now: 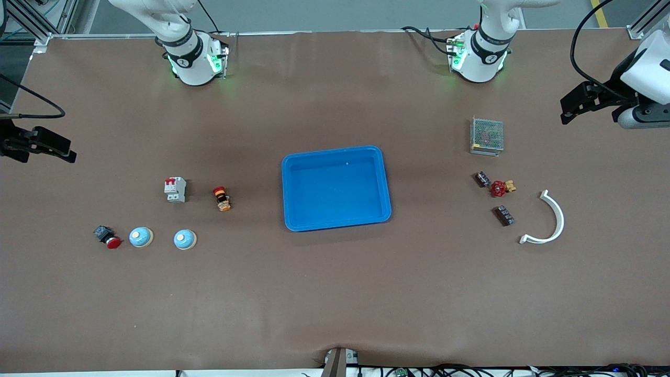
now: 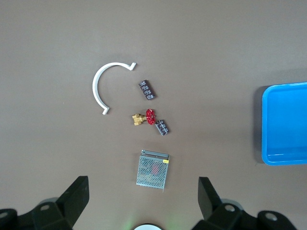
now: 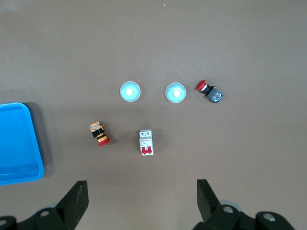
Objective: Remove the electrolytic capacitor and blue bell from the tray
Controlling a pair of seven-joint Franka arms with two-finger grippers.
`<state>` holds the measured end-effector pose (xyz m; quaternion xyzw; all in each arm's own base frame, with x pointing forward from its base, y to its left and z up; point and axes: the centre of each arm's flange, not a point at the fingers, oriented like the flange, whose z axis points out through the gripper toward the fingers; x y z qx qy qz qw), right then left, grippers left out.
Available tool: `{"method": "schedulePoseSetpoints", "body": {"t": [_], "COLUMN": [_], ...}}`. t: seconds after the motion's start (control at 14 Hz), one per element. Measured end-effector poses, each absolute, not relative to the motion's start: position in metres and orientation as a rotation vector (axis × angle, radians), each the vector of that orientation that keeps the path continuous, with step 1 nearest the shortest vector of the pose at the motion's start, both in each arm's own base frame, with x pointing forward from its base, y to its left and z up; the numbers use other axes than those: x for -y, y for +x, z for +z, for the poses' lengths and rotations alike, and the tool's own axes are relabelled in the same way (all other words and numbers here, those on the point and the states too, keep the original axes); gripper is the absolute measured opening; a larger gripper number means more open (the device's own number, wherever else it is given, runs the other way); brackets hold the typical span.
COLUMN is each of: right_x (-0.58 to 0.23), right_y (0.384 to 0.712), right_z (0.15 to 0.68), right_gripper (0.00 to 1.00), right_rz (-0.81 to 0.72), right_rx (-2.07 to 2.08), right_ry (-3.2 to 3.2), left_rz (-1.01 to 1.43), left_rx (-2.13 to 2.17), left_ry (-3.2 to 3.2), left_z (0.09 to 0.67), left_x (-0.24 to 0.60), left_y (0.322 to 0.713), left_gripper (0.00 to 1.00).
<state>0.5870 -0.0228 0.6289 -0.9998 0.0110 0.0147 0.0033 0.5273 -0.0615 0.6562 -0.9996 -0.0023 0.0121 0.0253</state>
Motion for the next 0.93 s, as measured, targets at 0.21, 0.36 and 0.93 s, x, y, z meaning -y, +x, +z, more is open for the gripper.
{"method": "schedulePoseSetpoints", "body": {"t": [0.21,0.36,0.93], "right_x": [0.023,0.0233,0.0236], "right_y": [0.5869,0.5869,0.5869], "right_z": [0.6289,0.6289,0.6289], "right_gripper": [1.0,1.0,1.0], "right_rz": [0.046,0.046,0.046], "right_rx": [-0.035,-0.036,-0.037], "right_ry": [-3.134,-3.135,-3.135], "left_rz": [0.027,0.025,0.074], "left_rx": [0.007,0.007,0.007], "left_ry": [-3.092,-3.092,-3.087], "left_z": [0.6594,0.6601,0.6574], "left_x": [0.0615,0.0617,0.0614], "left_y": [0.5272,0.5271,0.5236], "left_gripper": [1.0,1.0,1.0]}}
